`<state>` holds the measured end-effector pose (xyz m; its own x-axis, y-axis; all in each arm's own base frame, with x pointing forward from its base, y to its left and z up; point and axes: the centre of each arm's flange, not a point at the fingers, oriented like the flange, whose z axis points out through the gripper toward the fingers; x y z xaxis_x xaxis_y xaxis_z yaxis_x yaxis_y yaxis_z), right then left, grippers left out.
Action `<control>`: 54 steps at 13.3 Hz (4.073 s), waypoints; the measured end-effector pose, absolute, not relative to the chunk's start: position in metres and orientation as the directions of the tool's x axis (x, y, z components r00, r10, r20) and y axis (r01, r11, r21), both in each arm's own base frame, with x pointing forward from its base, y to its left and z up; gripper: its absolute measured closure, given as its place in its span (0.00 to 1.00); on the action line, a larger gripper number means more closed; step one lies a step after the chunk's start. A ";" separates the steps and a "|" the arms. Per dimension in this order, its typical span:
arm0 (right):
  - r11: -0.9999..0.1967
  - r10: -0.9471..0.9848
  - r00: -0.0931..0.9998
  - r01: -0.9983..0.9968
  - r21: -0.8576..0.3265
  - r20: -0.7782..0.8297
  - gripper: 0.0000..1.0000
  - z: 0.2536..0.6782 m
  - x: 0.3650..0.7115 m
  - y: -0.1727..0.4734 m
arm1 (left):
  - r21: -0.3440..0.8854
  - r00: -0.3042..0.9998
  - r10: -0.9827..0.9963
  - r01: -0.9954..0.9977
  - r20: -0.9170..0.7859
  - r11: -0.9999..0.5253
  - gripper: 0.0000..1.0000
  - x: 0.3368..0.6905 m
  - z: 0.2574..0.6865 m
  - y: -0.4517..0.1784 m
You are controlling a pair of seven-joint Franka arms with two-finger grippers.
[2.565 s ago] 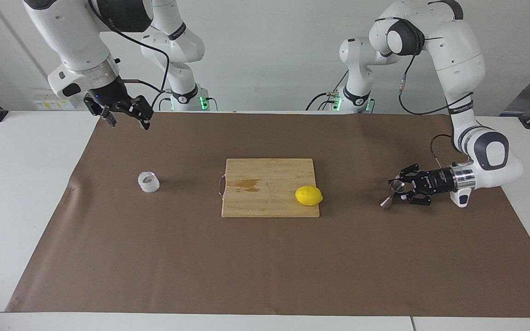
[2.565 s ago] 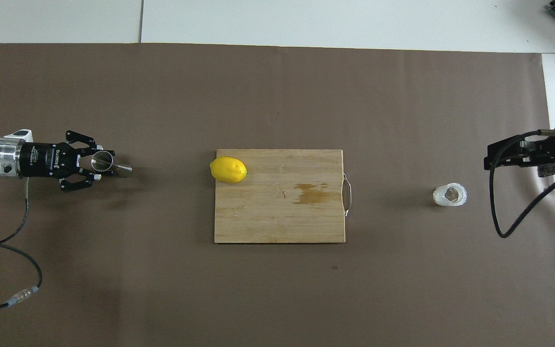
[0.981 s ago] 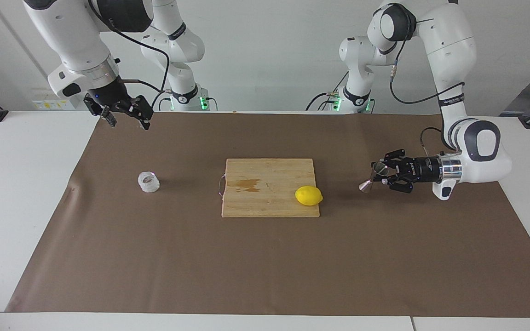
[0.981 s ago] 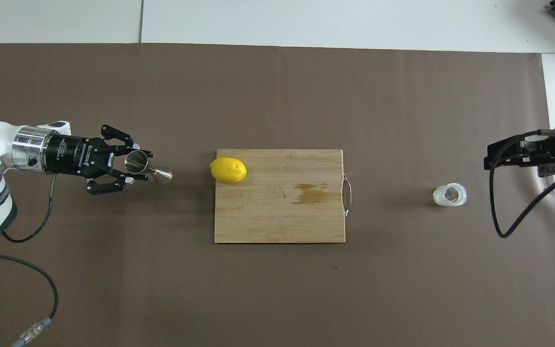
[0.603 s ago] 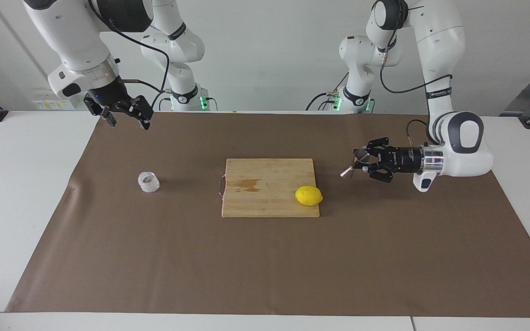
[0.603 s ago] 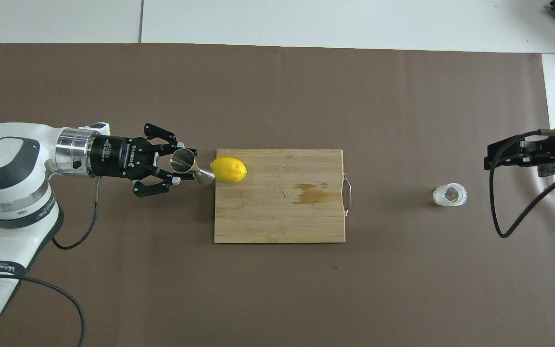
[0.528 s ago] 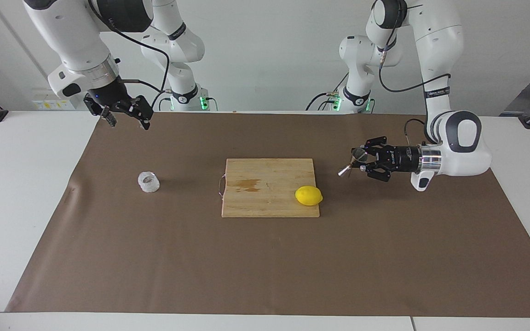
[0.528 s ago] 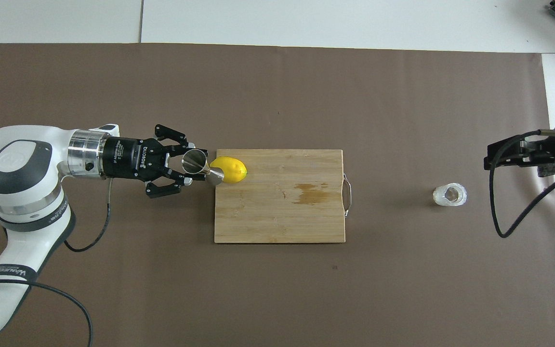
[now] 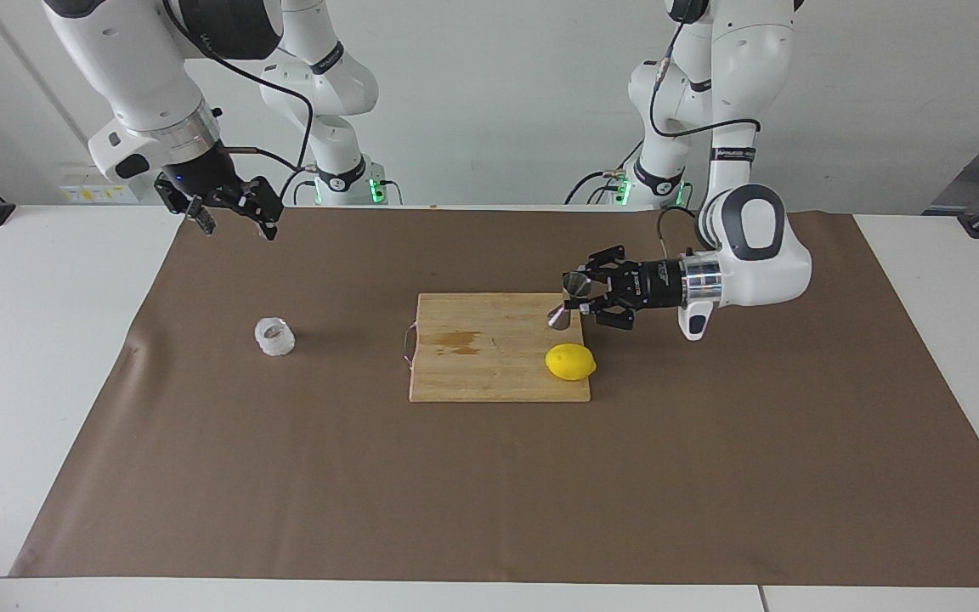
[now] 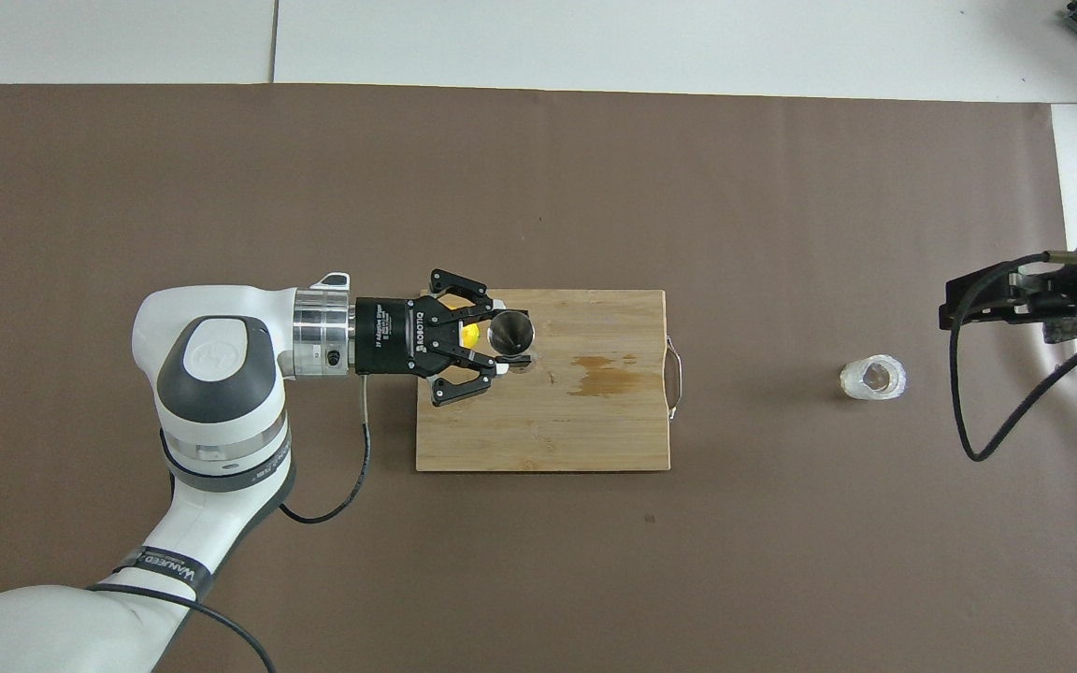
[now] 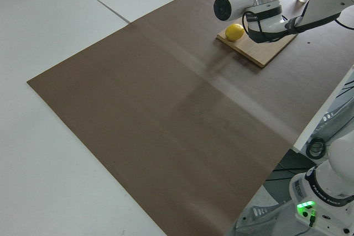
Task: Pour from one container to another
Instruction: 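Lift the steel cup and carry it over the cutting board, then lower the steel cup onto the board center and open the left gripper, then withdraw the left gripper while the right gripper reaches the clear cup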
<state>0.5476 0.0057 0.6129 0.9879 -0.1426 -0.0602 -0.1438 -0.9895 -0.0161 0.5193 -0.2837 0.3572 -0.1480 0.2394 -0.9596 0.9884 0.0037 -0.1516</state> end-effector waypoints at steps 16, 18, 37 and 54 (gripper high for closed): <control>-0.989 -0.143 0.988 -0.144 -0.016 -0.060 0.00 0.613 0.548 0.006 | -0.104 -0.124 0.211 0.989 -0.970 0.103 0.52 0.471 0.280 -0.360; -0.989 -0.143 0.988 -0.144 -0.016 -0.060 0.00 0.613 0.548 0.006 | -0.107 -0.127 0.208 0.989 -0.970 0.107 0.52 0.469 0.272 -0.363; -0.989 -0.143 0.988 -0.144 -0.016 -0.060 0.00 0.613 0.548 0.006 | 0.038 0.035 0.206 0.999 -0.978 0.010 0.00 0.493 0.312 -0.338; -0.966 0.257 0.966 0.257 -0.021 0.011 0.00 0.582 0.547 -0.011 | 0.275 0.579 0.482 0.780 -0.658 -0.563 0.00 0.574 0.441 -0.156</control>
<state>0.5471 -0.0112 0.5825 0.9665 0.2566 0.0111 0.2568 -0.9662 -0.0211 0.5740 -0.1558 0.4411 0.5791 0.4820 -0.6575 0.7799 -0.5625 0.2745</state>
